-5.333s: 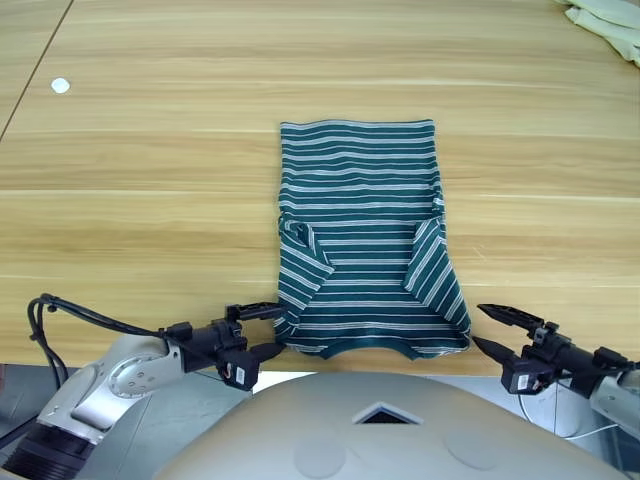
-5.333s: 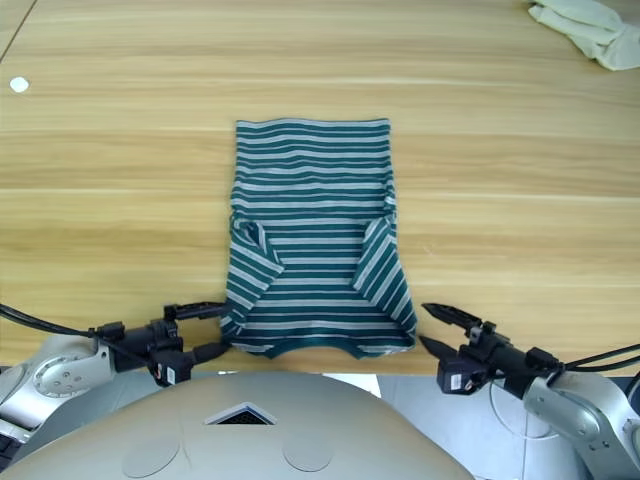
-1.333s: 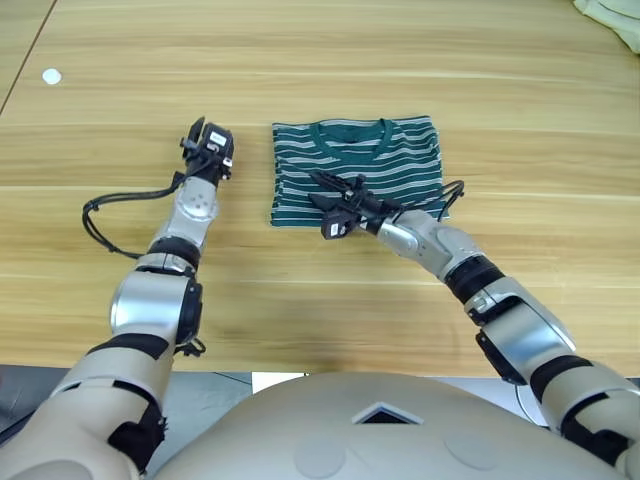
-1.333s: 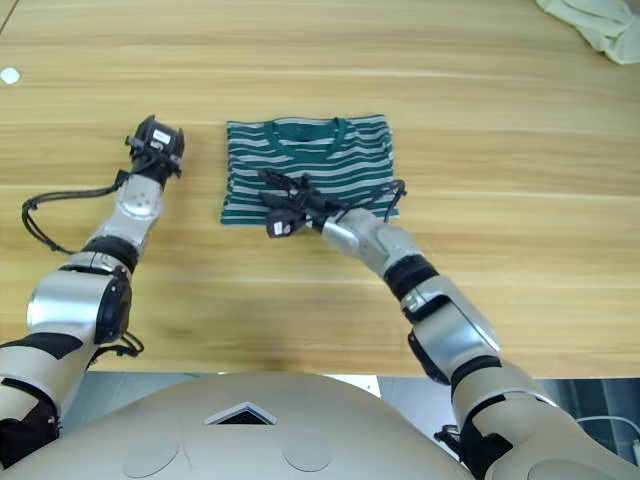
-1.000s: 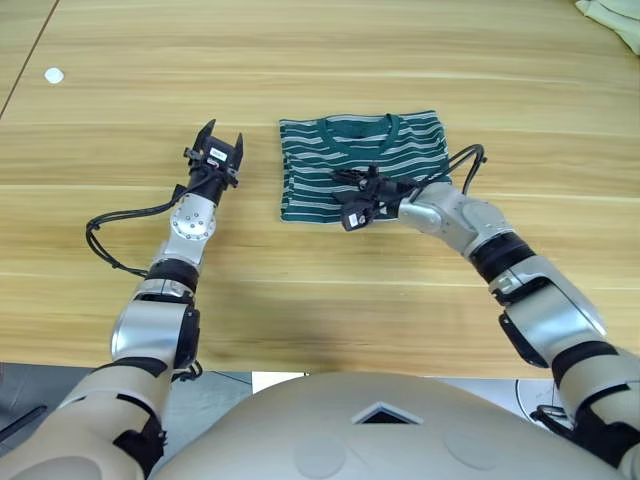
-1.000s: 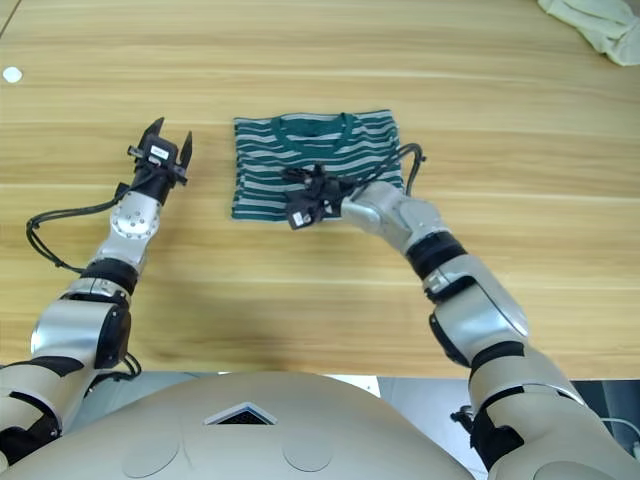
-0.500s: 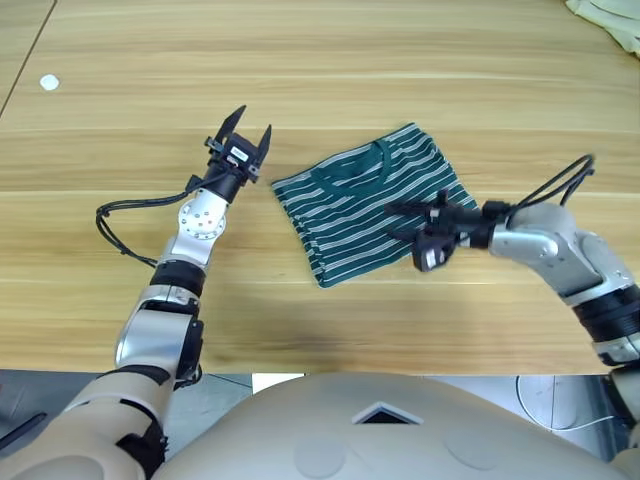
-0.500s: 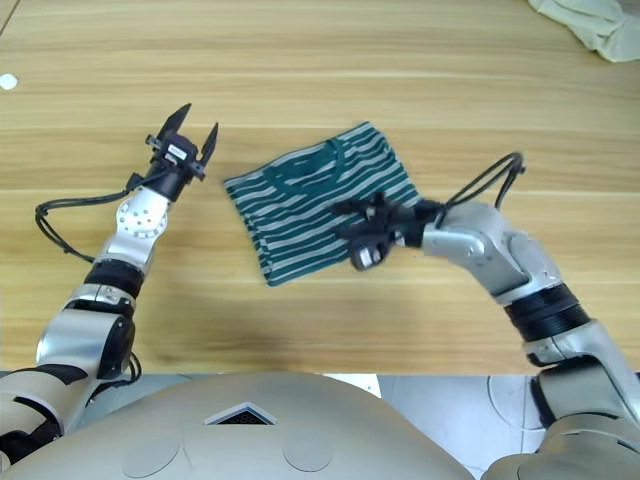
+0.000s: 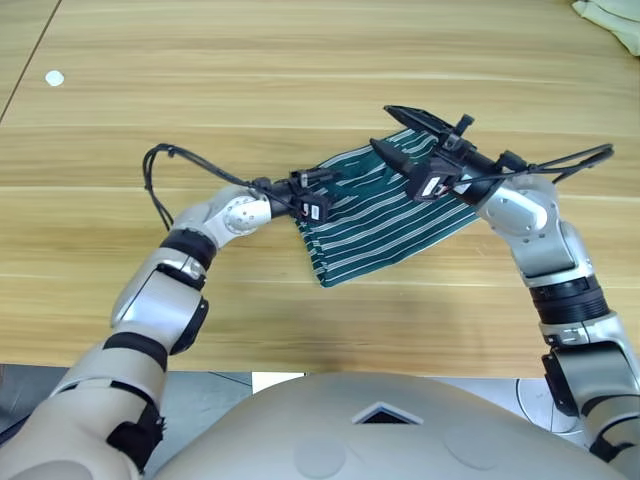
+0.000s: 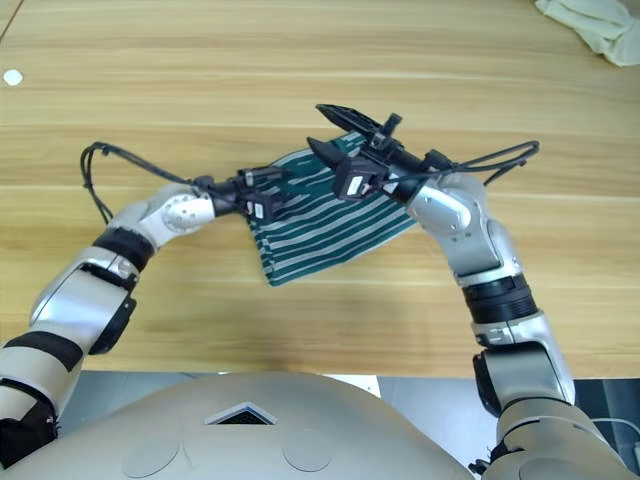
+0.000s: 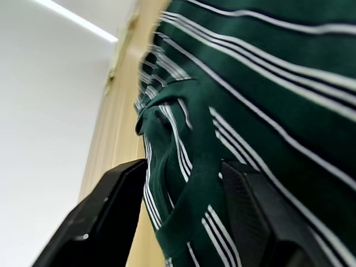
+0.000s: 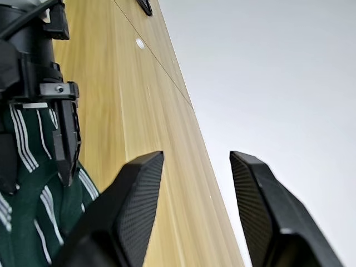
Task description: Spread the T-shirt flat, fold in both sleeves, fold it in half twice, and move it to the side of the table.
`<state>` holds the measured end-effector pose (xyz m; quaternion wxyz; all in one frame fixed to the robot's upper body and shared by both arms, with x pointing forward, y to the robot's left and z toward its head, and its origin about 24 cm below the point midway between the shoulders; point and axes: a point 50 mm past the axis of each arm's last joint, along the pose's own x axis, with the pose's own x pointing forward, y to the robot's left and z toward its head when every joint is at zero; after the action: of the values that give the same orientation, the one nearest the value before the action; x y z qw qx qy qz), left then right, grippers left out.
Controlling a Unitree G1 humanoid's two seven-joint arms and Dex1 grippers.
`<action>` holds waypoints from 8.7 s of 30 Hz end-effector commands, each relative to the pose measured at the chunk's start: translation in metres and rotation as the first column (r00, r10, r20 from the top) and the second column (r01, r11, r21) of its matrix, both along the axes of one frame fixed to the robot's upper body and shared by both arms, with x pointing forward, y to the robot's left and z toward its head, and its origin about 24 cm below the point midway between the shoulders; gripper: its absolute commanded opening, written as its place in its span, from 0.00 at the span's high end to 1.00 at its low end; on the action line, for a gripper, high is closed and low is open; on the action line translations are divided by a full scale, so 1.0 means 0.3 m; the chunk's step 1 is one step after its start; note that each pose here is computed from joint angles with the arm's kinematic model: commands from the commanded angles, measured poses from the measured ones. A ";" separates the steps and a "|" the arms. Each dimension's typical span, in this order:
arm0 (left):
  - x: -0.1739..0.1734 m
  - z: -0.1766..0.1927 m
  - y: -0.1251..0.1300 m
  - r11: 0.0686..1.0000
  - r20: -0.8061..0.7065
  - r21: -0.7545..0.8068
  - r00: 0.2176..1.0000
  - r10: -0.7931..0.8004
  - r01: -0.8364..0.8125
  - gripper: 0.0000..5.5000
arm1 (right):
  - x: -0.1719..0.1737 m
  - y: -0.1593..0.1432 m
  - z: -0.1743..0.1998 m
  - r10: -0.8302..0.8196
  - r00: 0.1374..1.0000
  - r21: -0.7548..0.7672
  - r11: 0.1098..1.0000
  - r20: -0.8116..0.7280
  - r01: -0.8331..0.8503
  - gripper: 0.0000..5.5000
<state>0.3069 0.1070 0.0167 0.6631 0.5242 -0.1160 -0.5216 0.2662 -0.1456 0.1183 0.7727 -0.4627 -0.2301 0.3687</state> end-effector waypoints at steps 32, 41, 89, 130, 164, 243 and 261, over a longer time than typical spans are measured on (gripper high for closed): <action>-0.169 0.322 0.358 0.609 0.077 -0.550 0.691 0.718 -0.572 0.55 | -0.365 0.126 -0.359 0.114 0.951 -0.312 0.928 -0.286 -0.204 0.60; -0.149 0.294 0.345 0.627 0.079 -0.534 0.704 0.706 -0.568 0.55 | -0.322 -0.192 -0.352 -0.099 0.922 -0.607 0.778 -0.373 -0.162 0.60; -0.061 0.085 0.108 0.929 0.118 -0.329 0.969 0.218 -0.169 0.55 | -0.116 -0.162 -0.015 -0.259 0.966 0.036 0.965 0.005 0.258 0.60; -0.548 -0.076 0.349 0.965 -0.429 0.172 0.897 -0.107 0.197 0.38 | -0.425 -0.203 -0.298 0.080 0.909 -0.439 0.856 -0.410 -0.274 0.40; -0.589 -0.176 0.287 0.948 -0.528 0.151 0.834 -0.164 0.281 0.90 | -0.418 -0.156 -0.293 0.127 0.908 -0.363 0.887 -0.400 -0.284 0.97; -0.032 -0.077 0.321 0.476 -0.319 -0.430 0.622 0.715 -0.767 0.51 | -0.010 0.222 -0.150 -0.034 0.961 0.432 0.888 -0.276 0.156 0.49; -0.070 0.100 0.586 0.006 -0.327 -0.733 0.359 0.874 -0.680 0.51 | 0.150 0.066 -0.553 -0.304 0.250 -0.067 0.747 -0.919 0.661 0.49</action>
<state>0.2897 0.2855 0.0511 0.9666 0.2084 -0.0976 0.1132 0.3327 -0.0695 -0.0026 0.9153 -0.0954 0.1754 0.3499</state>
